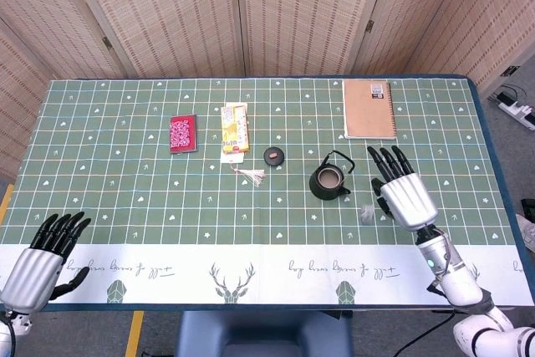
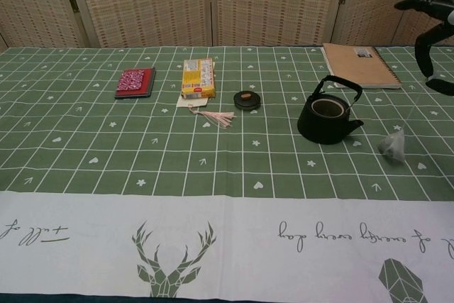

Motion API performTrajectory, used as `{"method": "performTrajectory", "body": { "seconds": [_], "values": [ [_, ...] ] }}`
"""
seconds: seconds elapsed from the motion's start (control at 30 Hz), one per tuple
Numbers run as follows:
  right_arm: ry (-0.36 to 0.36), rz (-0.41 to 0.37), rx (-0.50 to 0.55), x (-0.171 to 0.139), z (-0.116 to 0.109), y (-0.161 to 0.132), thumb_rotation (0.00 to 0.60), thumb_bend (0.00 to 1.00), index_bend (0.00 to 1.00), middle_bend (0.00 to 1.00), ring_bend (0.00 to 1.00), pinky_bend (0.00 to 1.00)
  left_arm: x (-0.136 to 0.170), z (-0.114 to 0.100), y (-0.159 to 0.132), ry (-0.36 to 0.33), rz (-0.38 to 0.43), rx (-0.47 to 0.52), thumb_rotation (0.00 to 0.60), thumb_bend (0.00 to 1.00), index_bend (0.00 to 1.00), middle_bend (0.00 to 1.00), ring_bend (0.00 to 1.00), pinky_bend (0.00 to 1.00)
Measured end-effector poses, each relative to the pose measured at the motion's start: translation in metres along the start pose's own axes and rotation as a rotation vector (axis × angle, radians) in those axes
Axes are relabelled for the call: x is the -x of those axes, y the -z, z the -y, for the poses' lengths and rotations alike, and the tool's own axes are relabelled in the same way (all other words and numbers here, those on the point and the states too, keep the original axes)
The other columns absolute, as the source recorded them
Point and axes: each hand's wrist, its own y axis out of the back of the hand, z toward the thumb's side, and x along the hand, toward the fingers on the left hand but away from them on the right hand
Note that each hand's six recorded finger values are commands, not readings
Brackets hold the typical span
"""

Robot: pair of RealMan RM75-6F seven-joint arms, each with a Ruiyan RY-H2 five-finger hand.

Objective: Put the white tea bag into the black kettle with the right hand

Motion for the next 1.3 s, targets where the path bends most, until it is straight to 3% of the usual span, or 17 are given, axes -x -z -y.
{"method": "performTrajectory", "body": {
  "seconds": [0.3, 0.7, 1.3],
  "values": [
    [0.069, -0.012, 0.001, 0.001, -0.042, -0.018, 0.600, 0.40, 0.58, 0.00, 0.00, 0.00, 0.001, -0.002, 0.002, 0.001, 0.004, 0.016, 0.600, 0.28, 0.00, 0.00, 0.04, 0.03],
    [0.109, -0.016, -0.020, 0.020, -0.079, -0.043, 0.600, 0.40, 0.58, 0.00, 0.00, 0.00, 0.001, -0.009, 0.007, -0.007, -0.001, 0.043, 0.600, 0.28, 0.00, 0.00, 0.04, 0.03],
    [0.061, 0.006, -0.008, 0.054, -0.062, -0.049, 0.600, 0.40, 0.58, 0.00, 0.00, 0.00, -0.002, -0.014, 0.019, -0.012, -0.028, 0.064, 0.600, 0.28, 0.00, 0.00, 0.04, 0.03]
  ]
}}
